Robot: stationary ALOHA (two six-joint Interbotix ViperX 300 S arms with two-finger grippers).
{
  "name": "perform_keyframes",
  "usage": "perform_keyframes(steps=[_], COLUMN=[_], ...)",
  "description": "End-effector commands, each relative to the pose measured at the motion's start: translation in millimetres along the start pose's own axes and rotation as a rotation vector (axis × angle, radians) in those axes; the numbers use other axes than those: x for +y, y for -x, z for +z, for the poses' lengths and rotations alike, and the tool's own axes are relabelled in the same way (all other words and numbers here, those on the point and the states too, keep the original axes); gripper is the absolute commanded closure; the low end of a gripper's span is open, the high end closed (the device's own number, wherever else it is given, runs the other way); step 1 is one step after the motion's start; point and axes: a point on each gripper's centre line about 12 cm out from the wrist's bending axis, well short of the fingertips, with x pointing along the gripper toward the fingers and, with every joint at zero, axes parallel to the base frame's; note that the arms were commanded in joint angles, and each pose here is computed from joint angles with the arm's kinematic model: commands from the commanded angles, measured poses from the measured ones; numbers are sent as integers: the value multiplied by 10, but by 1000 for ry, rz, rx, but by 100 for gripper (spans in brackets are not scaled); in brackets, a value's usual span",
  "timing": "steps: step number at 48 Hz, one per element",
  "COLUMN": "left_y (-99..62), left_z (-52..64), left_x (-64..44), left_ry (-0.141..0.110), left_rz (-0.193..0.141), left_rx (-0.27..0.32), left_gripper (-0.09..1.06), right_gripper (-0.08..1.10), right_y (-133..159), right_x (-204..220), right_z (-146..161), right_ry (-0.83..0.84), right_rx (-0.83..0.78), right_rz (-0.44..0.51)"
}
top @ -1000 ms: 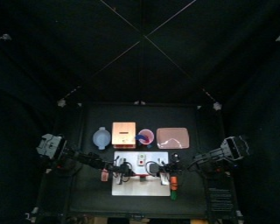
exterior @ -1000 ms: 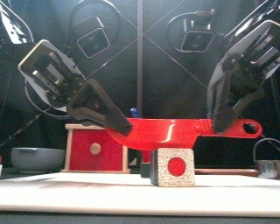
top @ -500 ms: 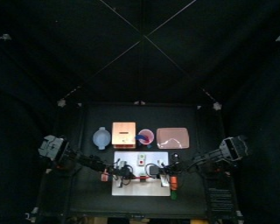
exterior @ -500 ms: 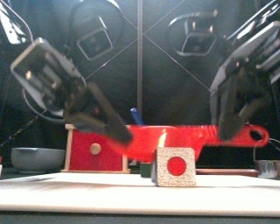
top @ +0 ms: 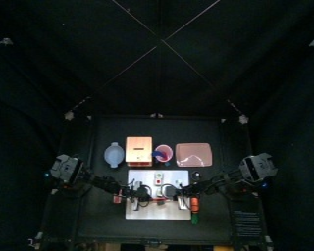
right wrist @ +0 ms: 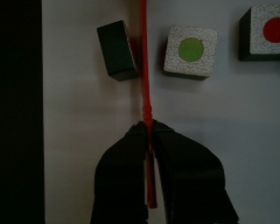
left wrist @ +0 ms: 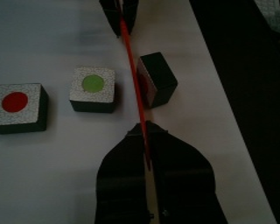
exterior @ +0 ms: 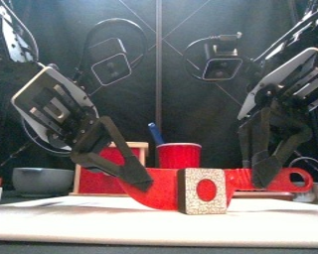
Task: Cut the sushi into 4 pieces with the knife
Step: Cut the sushi into 4 pieces
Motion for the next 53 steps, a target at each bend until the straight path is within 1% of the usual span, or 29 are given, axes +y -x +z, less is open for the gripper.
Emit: perform_keyframes(steps=[1, 5, 8, 9, 17, 24, 28, 32, 35, 36, 38, 40, 48, 53], left_y=[-41, -28, -17, -13, 19, 60, 91, 125, 148, 151, 174, 201, 344, 459], left_z=[-64, -35, -10, -6, 55, 104, 145, 200, 247, 252, 306, 351, 549, 675], left_x=[84, 187, 254, 290, 431, 520, 525, 507, 461, 458, 427, 407, 376, 366], left_ry=[-3, 5, 7, 5, -13, -21, -29, -55, -84, -90, -107, -116, -121, -120], left_rz=[19, 37, 47, 52, 66, 76, 73, 62, 45, 43, 33, 27, 23, 22], left_rx=[39, 34, 28, 27, 17, 16, 13, 0, -14, -15, -31, -46, -111, -154], left_gripper=[71, 71, 71, 71, 71, 71, 71, 68, 66, 65, 61, 57, 35, 24], right_gripper=[95, 95, 95, 95, 95, 95, 95, 95, 95, 95, 95, 95, 95, 95], right_y=[-41, -25, -16, -12, 28, 62, 89, 124, 162, 170, 204, 241, 379, 503], right_x=[-56, -122, -170, -191, -272, -305, -295, -270, -263, -262, -257, -249, -216, -200], right_z=[2, 10, 19, 26, 85, 124, 148, 165, 197, 201, 229, 248, 265, 258], right_ry=[3, -2, -8, -10, -4, -4, -4, 1, -4, -5, -5, -4, 8, 6], right_rx=[5, 4, 1, -1, -21, -35, -46, -54, -67, -68, -79, -85, -94, -105], right_rz=[-12, -24, -32, -36, -51, -57, -54, -50, -47, -47, -46, -45, -43, -41])
